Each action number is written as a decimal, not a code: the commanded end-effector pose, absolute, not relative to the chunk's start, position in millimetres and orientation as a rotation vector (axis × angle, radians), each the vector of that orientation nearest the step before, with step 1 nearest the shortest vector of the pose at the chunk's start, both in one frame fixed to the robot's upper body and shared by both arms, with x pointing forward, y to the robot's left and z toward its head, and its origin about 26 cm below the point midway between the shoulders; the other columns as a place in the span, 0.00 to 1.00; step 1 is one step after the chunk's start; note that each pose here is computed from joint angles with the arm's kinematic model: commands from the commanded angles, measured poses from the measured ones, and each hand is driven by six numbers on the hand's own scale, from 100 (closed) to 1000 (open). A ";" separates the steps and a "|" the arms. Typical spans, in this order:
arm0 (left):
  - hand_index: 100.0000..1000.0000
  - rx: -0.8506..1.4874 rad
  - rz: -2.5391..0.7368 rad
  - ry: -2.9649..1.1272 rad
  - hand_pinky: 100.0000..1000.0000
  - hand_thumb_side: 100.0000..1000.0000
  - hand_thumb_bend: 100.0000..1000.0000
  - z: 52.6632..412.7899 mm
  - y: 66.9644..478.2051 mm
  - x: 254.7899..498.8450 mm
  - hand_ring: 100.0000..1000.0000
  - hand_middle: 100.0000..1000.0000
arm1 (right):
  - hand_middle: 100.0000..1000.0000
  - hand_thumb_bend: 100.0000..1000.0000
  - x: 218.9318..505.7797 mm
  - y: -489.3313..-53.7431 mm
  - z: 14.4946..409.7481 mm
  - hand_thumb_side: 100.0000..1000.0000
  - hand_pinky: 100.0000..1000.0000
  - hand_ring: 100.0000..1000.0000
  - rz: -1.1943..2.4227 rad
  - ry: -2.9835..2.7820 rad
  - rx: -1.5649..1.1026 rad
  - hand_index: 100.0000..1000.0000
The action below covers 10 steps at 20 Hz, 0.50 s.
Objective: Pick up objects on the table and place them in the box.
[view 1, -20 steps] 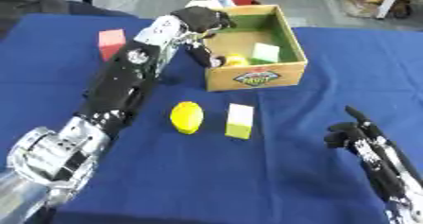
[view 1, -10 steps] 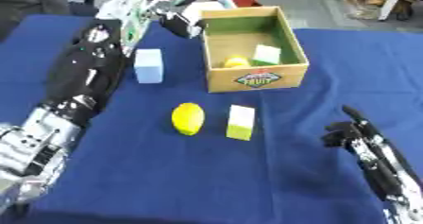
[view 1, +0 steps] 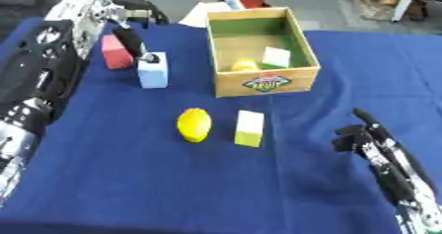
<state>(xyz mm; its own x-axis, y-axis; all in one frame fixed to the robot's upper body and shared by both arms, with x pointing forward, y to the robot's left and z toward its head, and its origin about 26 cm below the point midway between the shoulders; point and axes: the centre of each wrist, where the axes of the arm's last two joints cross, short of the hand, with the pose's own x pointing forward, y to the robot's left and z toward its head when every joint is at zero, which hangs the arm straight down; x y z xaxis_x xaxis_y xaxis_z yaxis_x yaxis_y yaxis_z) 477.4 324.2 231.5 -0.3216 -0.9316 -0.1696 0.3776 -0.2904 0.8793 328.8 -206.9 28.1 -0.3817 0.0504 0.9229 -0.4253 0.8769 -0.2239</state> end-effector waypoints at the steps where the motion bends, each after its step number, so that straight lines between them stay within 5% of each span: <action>1: 0.96 0.912 -1.767 -0.887 0.81 0.31 0.45 239.9 338.2 475.9 0.76 0.86 | 0.63 0.00 331.2 -212.1 34.6 0.66 0.61 0.62 0.526 -1.924 0.257 1.00; 10: 0.96 1.003 -1.735 -0.868 0.80 0.32 0.42 222.0 335.9 478.7 0.75 0.85 | 0.63 0.00 331.0 -210.5 34.3 0.66 0.61 0.62 0.523 -1.924 0.263 1.00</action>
